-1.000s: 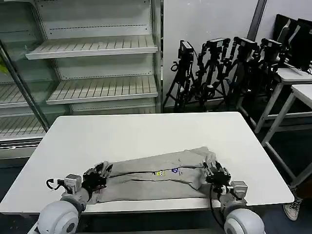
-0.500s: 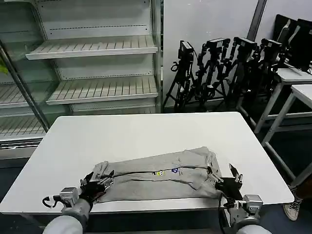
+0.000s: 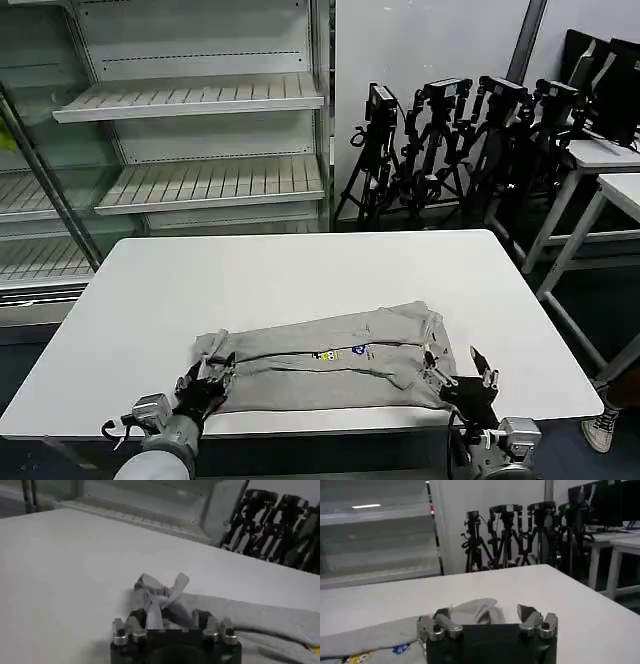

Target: Fold and organize the clothes.

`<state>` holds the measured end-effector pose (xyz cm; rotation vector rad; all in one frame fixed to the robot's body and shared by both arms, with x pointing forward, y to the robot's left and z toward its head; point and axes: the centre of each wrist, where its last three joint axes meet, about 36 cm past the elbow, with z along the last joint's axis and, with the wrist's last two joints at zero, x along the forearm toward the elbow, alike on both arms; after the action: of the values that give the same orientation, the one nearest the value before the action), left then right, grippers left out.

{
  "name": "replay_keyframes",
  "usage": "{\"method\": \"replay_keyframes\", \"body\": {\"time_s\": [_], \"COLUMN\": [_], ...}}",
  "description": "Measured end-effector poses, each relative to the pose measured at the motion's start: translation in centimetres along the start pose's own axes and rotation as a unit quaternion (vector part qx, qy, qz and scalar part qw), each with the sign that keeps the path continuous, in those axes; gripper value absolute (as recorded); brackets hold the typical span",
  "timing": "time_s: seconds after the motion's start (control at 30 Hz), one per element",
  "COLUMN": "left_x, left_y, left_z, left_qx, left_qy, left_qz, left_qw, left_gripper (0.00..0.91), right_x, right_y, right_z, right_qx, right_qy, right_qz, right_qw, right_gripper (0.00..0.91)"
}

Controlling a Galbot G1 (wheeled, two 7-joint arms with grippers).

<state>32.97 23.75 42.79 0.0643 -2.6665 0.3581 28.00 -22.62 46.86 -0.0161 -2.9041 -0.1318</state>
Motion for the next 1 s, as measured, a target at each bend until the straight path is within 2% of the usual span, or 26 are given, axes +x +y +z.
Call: {"method": "replay_keyframes", "body": {"time_s": [0.37,0.63,0.8,1.0], "left_x": [0.2,0.5,0.8,0.9], "left_y": [-0.1,0.9,2.9,7.3], "left_z": [0.3,-0.9,-2.1,-4.3], "left_qx": [0.042,0.078,0.101,0.116], "left_qy": [-0.002,-0.011,-0.011,-0.017], "left_qz": [0.006,0.014,0.010,-0.016], "left_qw": [0.999,0.997,0.995,0.993], "left_gripper": [0.040,0.040,0.040,0.040], "right_x": [0.5,0.6,0.5,0.3], "right_y": [0.4,0.6,0.7,0.8], "right_z": [0.1,0.0,-0.1,0.0], "right_qx": [-0.008,-0.014,-0.016,-0.019], "right_qy": [-0.003,-0.006,-0.008,-0.008], "right_qz": [0.005,0.007,0.006,0.003], "right_qw": [1.000,1.000,1.000,1.000], "right_gripper": [0.907,0.907,0.907,0.907]}}
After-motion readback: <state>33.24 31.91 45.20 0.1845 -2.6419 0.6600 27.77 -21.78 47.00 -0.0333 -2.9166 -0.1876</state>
